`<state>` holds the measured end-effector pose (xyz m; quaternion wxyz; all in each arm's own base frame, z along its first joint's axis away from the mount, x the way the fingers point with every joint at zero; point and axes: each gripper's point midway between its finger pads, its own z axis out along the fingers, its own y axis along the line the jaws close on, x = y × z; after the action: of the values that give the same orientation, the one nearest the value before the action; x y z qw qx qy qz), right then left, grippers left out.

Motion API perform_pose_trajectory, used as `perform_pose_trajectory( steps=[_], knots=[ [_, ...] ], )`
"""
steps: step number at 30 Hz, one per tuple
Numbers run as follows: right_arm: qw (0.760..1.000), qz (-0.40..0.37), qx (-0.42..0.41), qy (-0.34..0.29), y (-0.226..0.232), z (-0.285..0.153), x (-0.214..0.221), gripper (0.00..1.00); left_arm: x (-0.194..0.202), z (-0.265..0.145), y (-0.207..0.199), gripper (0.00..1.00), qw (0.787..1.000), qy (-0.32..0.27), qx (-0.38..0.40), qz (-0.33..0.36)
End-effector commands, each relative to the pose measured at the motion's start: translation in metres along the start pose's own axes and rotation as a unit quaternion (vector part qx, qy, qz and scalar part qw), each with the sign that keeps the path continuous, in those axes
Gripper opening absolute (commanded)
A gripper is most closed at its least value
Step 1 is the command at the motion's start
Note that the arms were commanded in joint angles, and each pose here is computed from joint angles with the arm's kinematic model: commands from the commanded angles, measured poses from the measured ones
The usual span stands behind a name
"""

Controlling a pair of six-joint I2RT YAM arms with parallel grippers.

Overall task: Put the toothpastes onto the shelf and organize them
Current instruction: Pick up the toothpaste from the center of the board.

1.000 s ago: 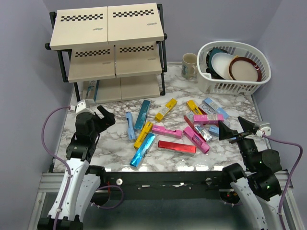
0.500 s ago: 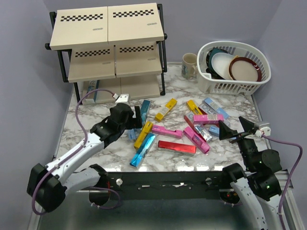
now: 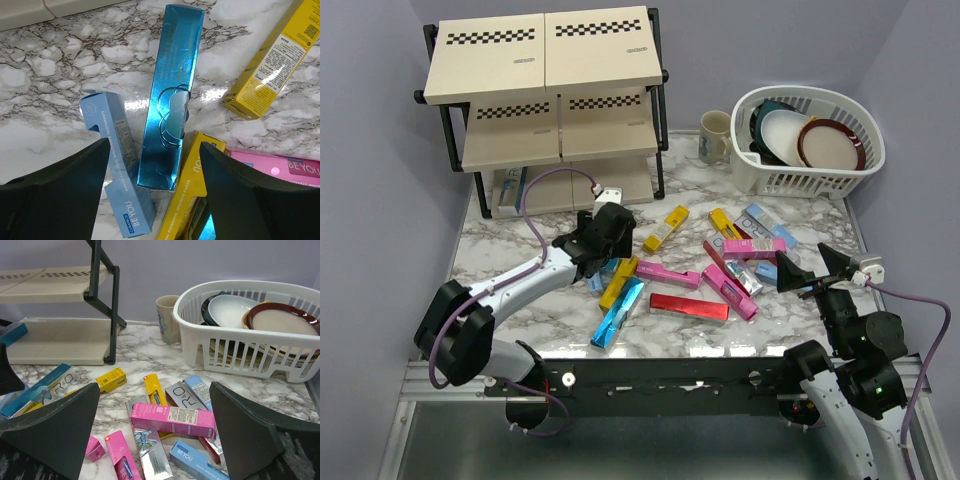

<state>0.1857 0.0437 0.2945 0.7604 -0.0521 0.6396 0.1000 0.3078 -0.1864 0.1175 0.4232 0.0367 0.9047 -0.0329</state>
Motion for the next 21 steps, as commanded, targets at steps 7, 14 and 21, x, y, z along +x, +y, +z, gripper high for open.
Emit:
perform_pose_trajectory(
  steps=[7, 14, 21],
  knots=[
    [0.99, 0.014, -0.002, -0.138, -0.007, -0.05, -0.05, 1.0, 0.01, 0.023, -0.011, 0.8, 1.0, 0.016, 0.0, 0.013],
    [0.99, 0.014, -0.002, -0.138, -0.007, -0.05, -0.051, 1.0, 0.03, 0.033, -0.002, 0.77, 0.999, 0.041, -0.025, 0.023],
    [0.99, 0.013, -0.002, -0.137, -0.007, -0.05, -0.05, 1.0, 0.05, 0.034, -0.008, 0.72, 0.997, 0.07, 0.003, 0.033]
  ],
)
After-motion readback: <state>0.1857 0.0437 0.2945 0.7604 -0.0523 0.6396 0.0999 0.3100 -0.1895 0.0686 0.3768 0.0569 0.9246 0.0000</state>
